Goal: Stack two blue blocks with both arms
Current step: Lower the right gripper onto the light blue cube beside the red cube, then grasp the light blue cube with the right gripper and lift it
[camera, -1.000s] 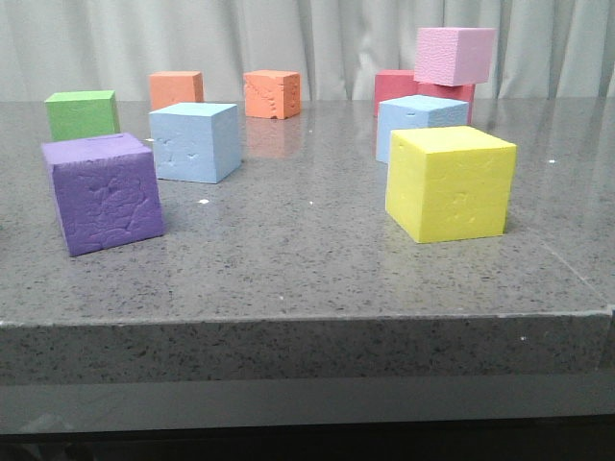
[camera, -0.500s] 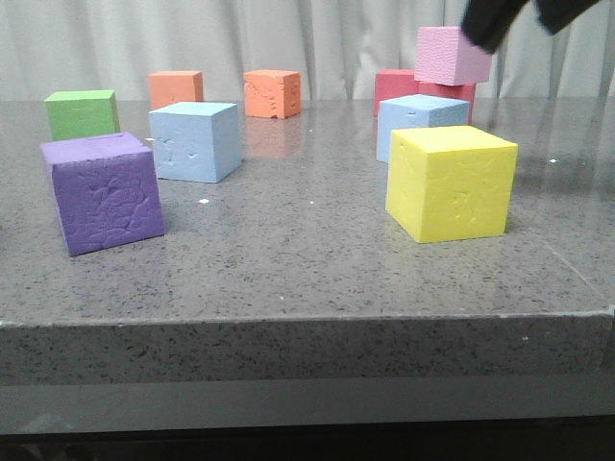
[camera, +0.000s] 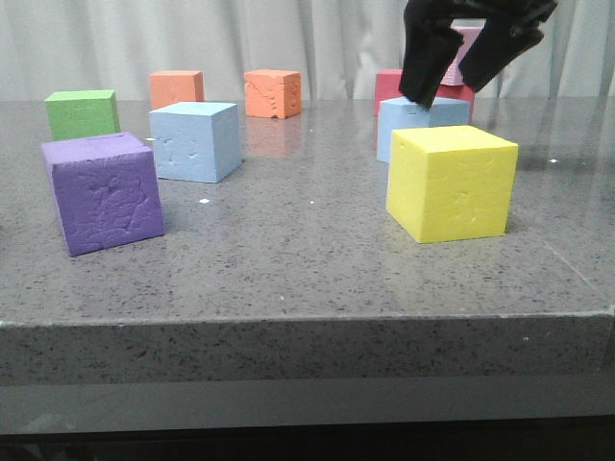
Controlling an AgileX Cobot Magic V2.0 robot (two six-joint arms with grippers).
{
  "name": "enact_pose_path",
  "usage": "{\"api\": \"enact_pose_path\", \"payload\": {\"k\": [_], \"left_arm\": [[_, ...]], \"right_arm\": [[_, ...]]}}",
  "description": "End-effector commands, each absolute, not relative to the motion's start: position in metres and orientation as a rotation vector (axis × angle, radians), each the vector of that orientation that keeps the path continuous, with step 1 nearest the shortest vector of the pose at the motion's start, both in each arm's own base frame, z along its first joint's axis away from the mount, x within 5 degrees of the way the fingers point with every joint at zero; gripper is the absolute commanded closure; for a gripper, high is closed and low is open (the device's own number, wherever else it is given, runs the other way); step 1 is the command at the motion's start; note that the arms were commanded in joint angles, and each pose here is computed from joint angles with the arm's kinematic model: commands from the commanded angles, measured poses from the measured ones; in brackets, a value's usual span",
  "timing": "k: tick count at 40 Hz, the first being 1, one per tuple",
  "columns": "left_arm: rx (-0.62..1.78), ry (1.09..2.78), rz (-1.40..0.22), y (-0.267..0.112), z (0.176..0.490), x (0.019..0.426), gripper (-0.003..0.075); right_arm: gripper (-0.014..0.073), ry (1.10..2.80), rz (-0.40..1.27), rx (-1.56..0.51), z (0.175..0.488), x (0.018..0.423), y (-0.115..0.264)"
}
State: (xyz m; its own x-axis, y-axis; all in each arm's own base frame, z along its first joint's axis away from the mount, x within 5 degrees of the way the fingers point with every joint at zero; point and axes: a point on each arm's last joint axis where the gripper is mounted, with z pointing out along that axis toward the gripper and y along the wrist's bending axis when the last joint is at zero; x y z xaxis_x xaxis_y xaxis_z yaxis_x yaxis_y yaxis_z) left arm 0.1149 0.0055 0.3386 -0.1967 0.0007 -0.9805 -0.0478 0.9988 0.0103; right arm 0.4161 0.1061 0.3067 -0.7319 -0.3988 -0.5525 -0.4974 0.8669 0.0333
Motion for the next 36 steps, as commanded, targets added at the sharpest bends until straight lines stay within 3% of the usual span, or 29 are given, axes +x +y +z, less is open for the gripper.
{"api": "enact_pose_path", "payload": {"k": [1,17,27,36], "left_arm": [[-0.025,1.653,0.037,0.004,0.358,0.116,0.0066],[-0.025,1.653,0.037,0.004,0.358,0.116,0.0066],[-0.025,1.653,0.037,0.004,0.358,0.116,0.0066],[-0.025,1.653,0.037,0.004,0.358,0.116,0.0066]], "right_arm": [[-0.005,2.39,0.253,-0.643,0.333,0.414,0.109],[-0.0037,2.407,0.265,-0.671,0.319,0.419,0.12],[0.0232,2.411,0.266,-0.673,0.319,0.418,0.12],[0.026,2.389,0.271,-0.689,0.339,0.416,0.121]]}}
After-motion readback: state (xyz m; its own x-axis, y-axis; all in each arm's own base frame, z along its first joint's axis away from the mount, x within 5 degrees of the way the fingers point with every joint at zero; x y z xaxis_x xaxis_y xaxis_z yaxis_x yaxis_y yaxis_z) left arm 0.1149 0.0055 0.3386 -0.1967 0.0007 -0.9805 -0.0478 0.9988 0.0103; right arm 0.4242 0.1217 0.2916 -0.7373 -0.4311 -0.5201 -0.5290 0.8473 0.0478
